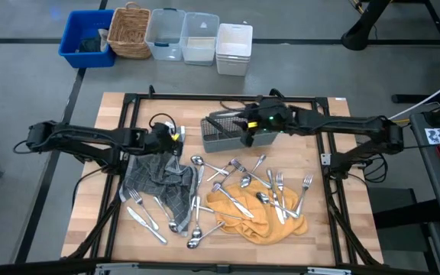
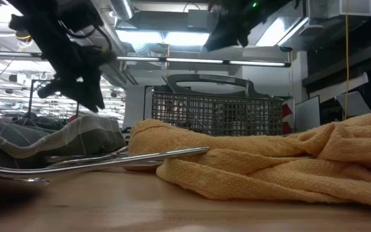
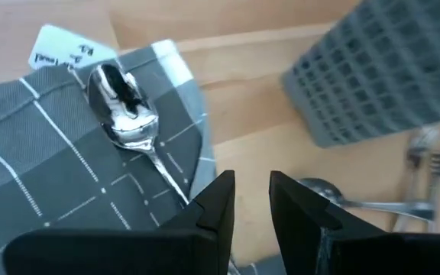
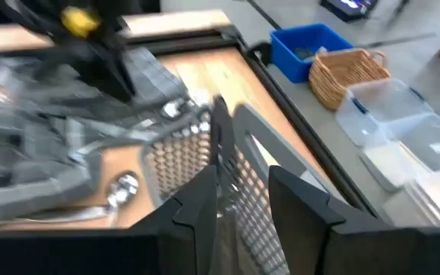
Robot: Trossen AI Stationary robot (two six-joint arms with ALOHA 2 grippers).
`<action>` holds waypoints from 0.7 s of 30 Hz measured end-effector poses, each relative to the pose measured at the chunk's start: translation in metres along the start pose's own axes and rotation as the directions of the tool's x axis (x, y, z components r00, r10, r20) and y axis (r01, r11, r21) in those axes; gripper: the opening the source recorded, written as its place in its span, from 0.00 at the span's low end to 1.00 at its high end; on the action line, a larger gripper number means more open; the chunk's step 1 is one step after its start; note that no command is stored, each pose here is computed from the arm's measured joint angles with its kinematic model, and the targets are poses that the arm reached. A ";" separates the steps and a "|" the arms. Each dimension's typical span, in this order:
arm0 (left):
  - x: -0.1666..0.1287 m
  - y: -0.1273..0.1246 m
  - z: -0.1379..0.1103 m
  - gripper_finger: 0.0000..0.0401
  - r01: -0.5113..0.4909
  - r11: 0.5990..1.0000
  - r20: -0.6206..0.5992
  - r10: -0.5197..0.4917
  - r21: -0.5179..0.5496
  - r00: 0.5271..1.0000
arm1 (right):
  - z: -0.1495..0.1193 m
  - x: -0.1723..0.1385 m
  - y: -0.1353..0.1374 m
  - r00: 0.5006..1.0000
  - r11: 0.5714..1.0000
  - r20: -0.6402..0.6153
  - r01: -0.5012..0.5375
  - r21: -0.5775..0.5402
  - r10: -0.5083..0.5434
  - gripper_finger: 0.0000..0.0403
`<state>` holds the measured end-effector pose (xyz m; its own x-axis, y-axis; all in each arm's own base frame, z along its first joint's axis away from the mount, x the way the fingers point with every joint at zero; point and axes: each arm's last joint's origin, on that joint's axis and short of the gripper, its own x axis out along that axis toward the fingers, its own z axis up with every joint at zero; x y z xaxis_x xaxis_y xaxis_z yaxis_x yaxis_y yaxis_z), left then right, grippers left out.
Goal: Sort silverware
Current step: Put the silver spoon into the gray utensil holder
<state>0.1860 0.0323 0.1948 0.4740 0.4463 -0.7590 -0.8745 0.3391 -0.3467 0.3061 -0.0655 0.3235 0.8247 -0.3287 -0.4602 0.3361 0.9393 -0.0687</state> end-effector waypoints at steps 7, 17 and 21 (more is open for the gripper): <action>0.029 0.007 0.000 0.18 -0.124 0.990 -0.109 0.117 -0.061 0.987 | 0.009 -0.037 -0.004 0.997 0.993 0.046 -0.073 0.093 0.069 0.30; 0.057 0.016 -0.002 0.18 -0.257 0.963 -0.182 0.239 -0.082 0.954 | 0.002 -0.067 -0.007 0.988 0.974 -0.036 -0.144 0.174 0.153 0.30; 0.064 0.019 -0.001 0.18 -0.284 0.954 -0.188 0.264 -0.091 0.946 | -0.004 -0.069 -0.007 0.983 0.975 -0.095 -0.136 0.176 0.154 0.30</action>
<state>0.1993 0.0663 0.1389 0.1987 0.3560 -0.9131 -0.9787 0.1215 -0.1656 0.2455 -0.0489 0.3522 0.8195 -0.1690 -0.5476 0.2955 0.9433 0.1510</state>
